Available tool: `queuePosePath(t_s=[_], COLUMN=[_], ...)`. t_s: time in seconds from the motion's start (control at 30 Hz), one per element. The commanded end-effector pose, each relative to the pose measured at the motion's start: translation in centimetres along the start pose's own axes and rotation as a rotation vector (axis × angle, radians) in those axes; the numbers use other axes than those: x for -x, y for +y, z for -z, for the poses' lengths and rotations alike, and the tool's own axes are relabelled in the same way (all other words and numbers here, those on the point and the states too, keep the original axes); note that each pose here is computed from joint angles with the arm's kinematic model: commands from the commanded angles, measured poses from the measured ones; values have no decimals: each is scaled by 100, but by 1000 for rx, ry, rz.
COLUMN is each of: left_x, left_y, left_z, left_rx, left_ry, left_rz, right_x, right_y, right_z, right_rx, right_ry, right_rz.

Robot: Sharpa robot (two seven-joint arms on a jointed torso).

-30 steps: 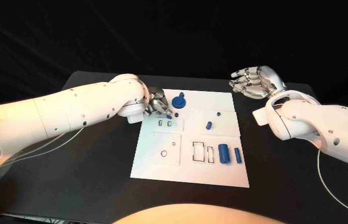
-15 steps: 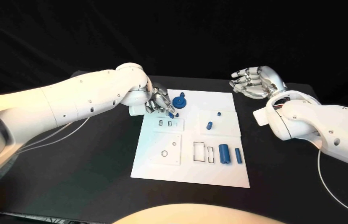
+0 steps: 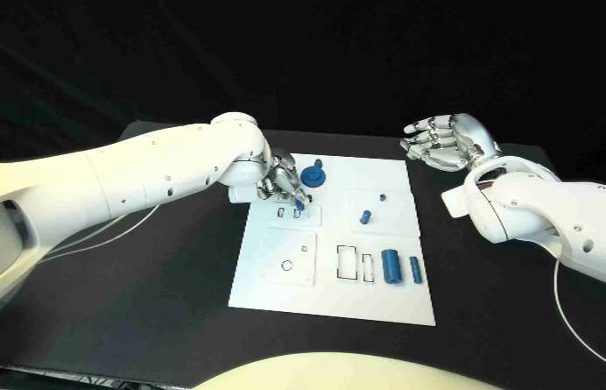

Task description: Assemble the parts on the task board

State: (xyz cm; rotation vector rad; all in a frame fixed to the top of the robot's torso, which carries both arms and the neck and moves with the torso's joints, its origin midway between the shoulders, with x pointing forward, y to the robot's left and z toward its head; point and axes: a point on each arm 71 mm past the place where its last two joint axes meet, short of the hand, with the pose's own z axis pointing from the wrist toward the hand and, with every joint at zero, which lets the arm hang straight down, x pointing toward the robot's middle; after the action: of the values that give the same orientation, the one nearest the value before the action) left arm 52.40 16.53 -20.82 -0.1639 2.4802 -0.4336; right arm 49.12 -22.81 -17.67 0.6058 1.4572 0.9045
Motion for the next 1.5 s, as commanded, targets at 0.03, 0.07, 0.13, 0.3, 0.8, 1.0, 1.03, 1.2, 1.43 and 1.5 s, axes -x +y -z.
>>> queuePosePath(t_s=[0.03,0.07,0.13,0.3,0.8,1.0,1.03,1.2,1.43,1.5], left_x=[-18,-27,-42,-69,-83,-90,-91,-97,-107,-111], left_y=[-23,-24,-25,-25,22,52,54,73,74,71], left_z=[-13,-17,-23,-34,-26,-23,-23,-22,-20,-19], left_rx=[5,6,6,8,21,26,26,28,27,25], left_ry=[-30,-32,-33,-31,-32,-11,-10,7,19,21], left_rz=[-28,-30,-35,-45,-78,-77,-76,-72,-70,-70], right_x=[-19,-21,-24,-30,-32,-31,-31,-31,-33,-31], right_y=[13,12,11,8,2,1,1,1,3,0], right_z=[-1,-1,-1,0,3,3,3,3,3,1], right_rx=[15,15,15,15,13,13,13,13,13,12], right_ry=[15,15,16,17,18,18,18,18,19,18], right_rz=[5,5,4,4,4,4,4,4,4,5])
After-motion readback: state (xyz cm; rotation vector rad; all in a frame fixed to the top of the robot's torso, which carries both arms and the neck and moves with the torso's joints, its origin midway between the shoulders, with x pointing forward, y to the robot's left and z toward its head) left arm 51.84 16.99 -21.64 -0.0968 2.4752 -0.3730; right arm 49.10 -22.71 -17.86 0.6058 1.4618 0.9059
